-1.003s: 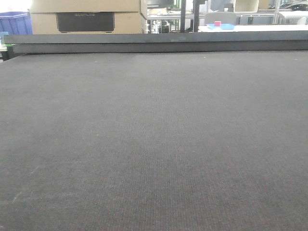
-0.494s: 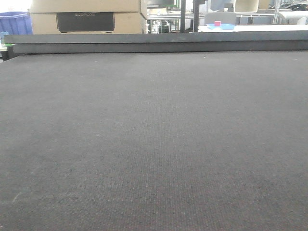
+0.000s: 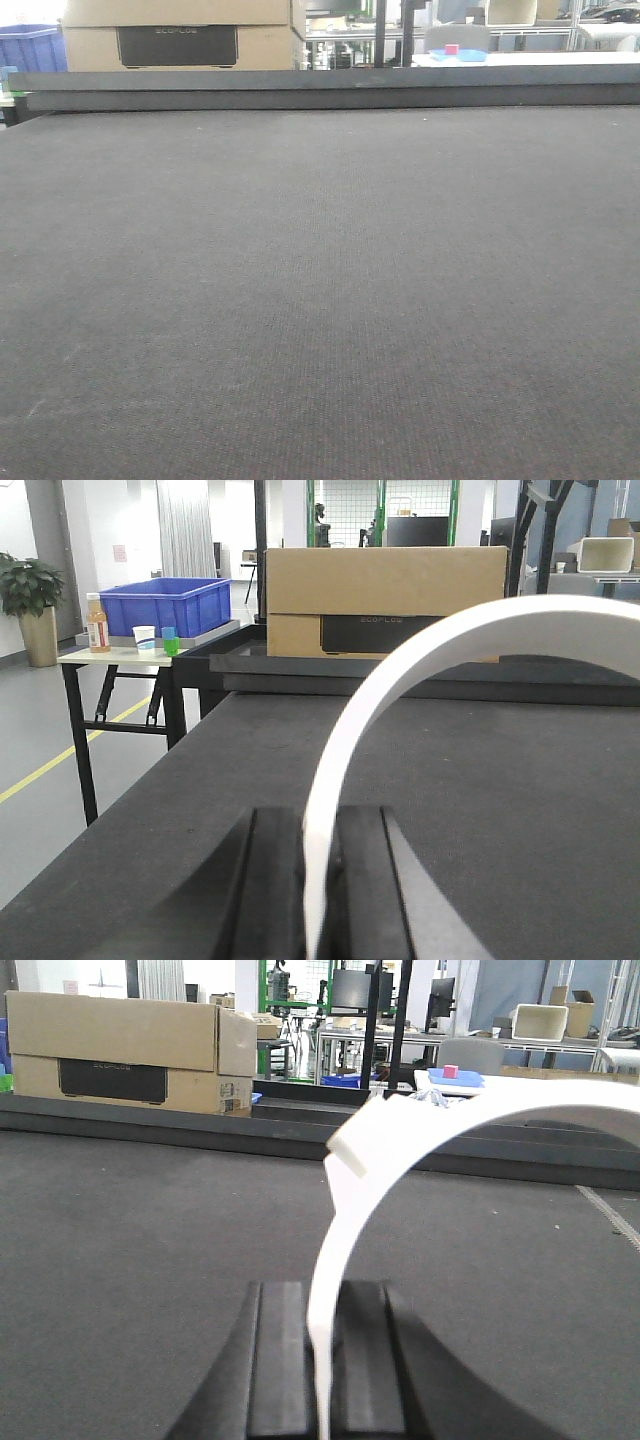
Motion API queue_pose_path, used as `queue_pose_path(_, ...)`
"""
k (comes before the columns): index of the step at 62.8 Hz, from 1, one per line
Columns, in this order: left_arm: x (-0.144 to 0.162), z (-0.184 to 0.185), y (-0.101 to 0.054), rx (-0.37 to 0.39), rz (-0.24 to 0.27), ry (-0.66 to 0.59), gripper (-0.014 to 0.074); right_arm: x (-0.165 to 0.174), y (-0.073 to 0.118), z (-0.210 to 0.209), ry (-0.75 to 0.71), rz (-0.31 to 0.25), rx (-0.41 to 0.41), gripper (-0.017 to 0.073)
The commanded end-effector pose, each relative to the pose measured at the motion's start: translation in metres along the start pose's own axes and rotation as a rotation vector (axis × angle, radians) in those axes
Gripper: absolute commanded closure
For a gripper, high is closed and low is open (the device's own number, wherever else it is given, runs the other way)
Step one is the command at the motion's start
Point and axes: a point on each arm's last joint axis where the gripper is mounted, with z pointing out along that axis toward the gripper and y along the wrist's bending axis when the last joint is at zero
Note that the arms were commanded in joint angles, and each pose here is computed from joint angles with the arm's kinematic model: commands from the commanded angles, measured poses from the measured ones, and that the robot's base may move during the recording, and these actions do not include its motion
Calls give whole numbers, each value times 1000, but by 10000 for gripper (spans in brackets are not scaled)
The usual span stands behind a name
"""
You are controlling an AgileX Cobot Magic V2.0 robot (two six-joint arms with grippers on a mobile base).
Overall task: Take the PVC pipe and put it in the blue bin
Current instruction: 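Drive the base away from the table toward the blue bin shelves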
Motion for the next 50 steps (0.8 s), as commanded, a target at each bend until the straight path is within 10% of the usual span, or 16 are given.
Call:
queue_pose_path(1, -3, -1, 0, -2, 2, -34, 704, -2, -1, 0, -30, -4, 10, 727)
queue_pose_path(50, -3, -1, 0, -2, 2, -34, 704, -2, -1, 0, -30, -4, 10, 727)
